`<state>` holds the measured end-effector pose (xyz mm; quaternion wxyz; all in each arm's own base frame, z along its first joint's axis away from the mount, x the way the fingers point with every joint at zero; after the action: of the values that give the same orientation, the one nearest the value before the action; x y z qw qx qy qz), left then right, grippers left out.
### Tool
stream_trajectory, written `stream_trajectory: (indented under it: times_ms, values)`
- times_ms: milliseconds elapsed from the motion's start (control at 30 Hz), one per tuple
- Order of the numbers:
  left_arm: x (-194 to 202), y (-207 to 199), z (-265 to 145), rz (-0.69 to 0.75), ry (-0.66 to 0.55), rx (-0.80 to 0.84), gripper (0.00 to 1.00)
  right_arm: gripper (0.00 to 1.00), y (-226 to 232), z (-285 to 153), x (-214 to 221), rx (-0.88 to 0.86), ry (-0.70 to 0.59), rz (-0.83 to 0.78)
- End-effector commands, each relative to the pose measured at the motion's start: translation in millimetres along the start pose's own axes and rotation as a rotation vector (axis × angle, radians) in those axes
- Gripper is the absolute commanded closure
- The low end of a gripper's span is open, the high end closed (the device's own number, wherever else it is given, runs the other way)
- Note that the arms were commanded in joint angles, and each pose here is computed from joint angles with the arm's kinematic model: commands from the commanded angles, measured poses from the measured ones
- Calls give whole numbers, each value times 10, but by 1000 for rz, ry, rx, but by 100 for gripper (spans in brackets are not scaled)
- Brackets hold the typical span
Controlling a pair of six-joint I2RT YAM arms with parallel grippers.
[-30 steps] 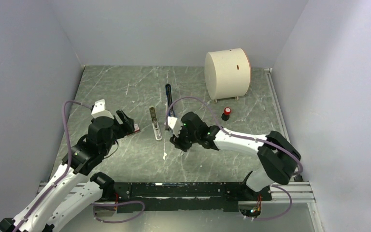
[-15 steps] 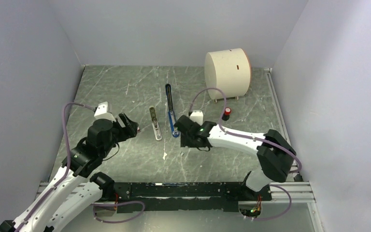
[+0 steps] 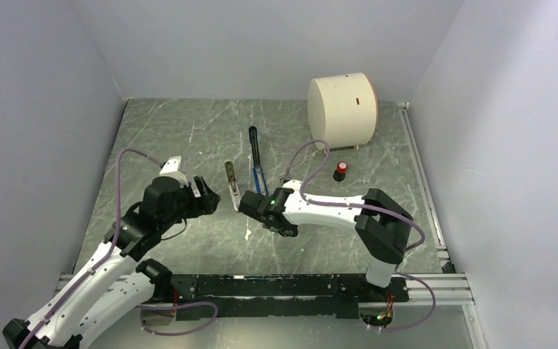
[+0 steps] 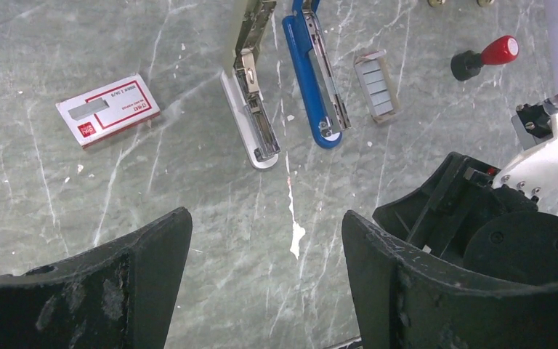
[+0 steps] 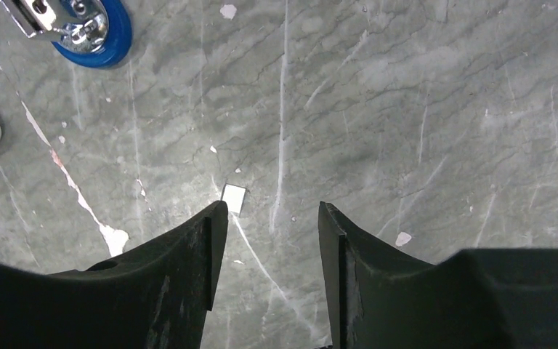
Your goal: Load the staples into the stapler
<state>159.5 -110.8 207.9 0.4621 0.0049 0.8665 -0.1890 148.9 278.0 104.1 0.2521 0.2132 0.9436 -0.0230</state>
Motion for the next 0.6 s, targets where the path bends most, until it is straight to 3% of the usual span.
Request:
stream_trajectory:
  times_ms: [0,200,433,567]
  values:
    - [-57,3,-50,-14,-32,-5,20,49,91,58,-15,-1,-48,95]
    - [-84,51,-112,-41,-76,-36,20,54,161,149,22,-40,-12,109]
    - [-76,52,-102,-42,-75,-37,20,54,169,239,24,-57,33,125]
    - [-80,66,-113,-45,-80,-48,20,62,149,284,52,-37,49,123]
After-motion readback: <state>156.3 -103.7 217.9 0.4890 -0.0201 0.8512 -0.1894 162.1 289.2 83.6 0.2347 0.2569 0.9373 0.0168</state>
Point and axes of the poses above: each gripper's point midway between its finger pads, its own z axis out along the fingers, its own y axis along the line the jaws close on, x = y × z, the point moved 7 cm from there along -z, back along the fingers, and after that the axes turned 9 degrees about z, right-handed, at the moved point
